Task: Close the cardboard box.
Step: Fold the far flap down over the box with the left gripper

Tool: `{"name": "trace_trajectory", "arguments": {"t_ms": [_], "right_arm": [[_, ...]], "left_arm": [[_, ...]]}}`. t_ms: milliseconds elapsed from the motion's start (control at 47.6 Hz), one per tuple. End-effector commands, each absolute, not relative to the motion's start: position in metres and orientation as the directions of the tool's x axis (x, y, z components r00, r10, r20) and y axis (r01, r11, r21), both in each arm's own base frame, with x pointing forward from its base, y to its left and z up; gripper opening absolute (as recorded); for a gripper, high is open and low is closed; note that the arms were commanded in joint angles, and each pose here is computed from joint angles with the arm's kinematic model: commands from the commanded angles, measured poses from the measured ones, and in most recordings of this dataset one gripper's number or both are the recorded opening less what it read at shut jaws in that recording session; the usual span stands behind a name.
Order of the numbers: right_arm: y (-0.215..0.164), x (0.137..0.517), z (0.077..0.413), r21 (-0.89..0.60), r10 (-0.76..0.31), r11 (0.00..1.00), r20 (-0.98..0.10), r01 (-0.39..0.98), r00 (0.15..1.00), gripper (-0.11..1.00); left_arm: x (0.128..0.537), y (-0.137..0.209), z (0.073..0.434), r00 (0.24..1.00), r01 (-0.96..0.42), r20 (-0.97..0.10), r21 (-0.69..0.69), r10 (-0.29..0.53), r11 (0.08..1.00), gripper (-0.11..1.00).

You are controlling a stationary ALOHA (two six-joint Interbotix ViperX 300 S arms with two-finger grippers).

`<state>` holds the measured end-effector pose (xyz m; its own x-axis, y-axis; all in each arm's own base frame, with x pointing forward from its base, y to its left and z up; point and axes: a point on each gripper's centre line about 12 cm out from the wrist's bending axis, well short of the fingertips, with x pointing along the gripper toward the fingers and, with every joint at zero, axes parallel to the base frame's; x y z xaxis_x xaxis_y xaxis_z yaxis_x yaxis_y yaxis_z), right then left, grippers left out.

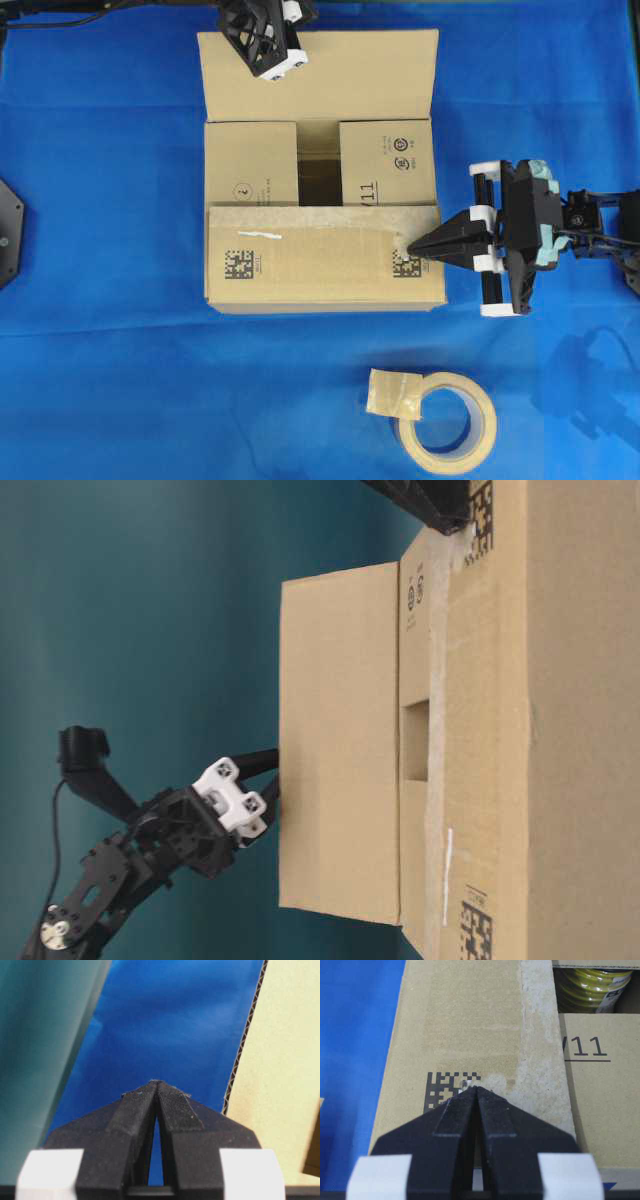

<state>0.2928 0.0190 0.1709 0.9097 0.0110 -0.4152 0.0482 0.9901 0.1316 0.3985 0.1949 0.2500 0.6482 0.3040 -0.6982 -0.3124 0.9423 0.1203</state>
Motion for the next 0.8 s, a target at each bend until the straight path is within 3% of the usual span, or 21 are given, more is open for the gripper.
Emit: {"name": "trace_trajectory", "arguments": {"t_ms": [0, 777], "right_arm": [[0.017, 0.297, 0.178, 0.135, 0.003, 0.989, -0.389, 0.053, 0.921, 0.00], [0.013, 0.298, 0.178, 0.135, -0.010, 0.988, -0.389, 0.068, 0.921, 0.00]], "left_arm": [[0.399, 0.184, 0.275, 0.684, -0.295, -0.664, 0.126, 0.301, 0.947, 0.00], [0.387, 0.051, 0.244, 0.698, -0.122, -0.711, -0.008, 0.080, 0.992, 0.00]]}}
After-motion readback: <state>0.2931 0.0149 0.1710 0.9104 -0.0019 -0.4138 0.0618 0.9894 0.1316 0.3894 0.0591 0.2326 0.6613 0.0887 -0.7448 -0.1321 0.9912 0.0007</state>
